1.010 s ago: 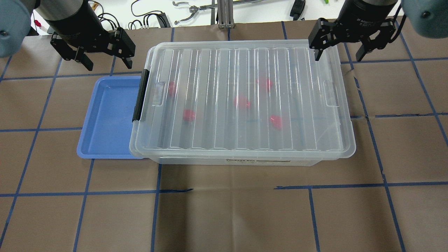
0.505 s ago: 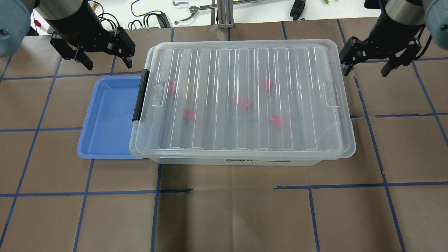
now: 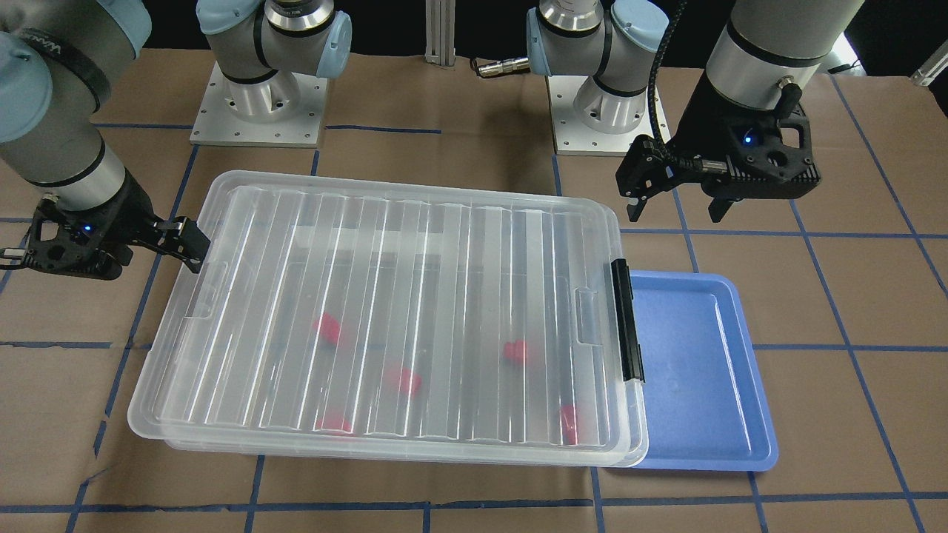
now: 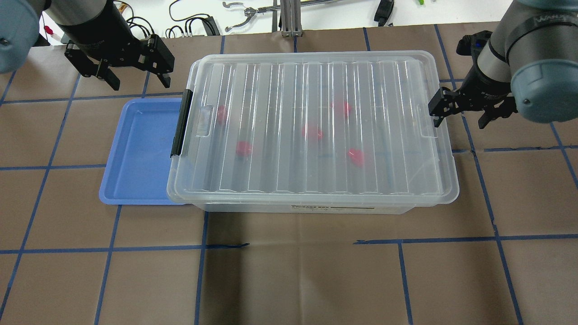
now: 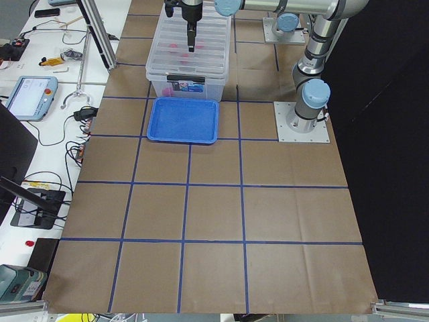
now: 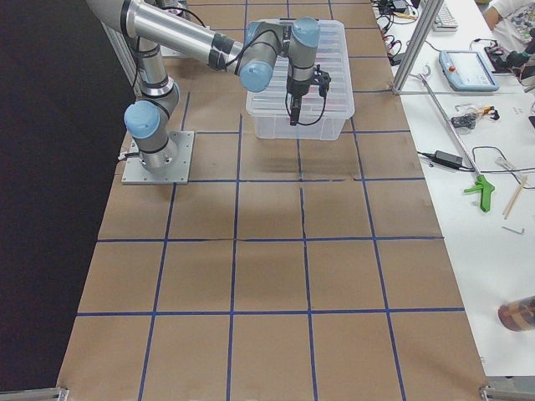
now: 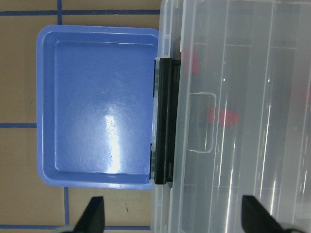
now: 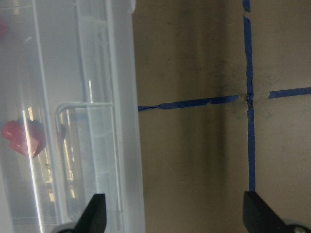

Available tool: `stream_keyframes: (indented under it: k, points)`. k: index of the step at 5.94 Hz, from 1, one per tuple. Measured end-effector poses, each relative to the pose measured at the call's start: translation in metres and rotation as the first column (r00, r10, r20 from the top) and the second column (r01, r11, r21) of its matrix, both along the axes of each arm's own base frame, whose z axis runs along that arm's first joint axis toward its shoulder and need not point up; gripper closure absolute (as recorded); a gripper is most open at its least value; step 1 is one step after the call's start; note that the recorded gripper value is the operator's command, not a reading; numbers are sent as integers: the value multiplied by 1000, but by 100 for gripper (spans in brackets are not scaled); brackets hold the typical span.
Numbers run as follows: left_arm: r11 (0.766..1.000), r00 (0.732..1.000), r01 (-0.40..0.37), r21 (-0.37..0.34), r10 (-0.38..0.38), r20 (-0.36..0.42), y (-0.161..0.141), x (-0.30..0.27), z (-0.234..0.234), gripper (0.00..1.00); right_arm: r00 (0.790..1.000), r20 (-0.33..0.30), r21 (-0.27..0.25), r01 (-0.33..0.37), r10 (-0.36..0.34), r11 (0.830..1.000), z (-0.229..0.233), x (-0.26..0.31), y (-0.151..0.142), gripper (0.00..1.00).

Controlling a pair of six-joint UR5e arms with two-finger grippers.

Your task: Place red block in blue tray from box

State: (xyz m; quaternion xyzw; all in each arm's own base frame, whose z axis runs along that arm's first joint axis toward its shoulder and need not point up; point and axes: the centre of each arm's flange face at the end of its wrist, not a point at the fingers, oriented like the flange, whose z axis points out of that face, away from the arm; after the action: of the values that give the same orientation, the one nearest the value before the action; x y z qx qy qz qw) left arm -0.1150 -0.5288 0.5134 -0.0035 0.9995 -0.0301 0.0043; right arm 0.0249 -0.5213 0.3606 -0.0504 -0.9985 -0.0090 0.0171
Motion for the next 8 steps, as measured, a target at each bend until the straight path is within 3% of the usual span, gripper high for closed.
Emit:
stream_keyframes:
  k: [3,6,8]
  points:
    - [1000,1000,-1,-1,1,0,0,1,0,2,1000,-20,7,-5,5,1000,-13,-1,4,0]
    - [1000,1000,-2,1,2,-1,1,0,-1,2,990,-80,-34,-123,120,992,-9,-9,-2,0]
    - [1000,1000,8,2,-8,2,0,0,-9,1,987,-115,-33,-117,112,993,-9,-30,-3,0]
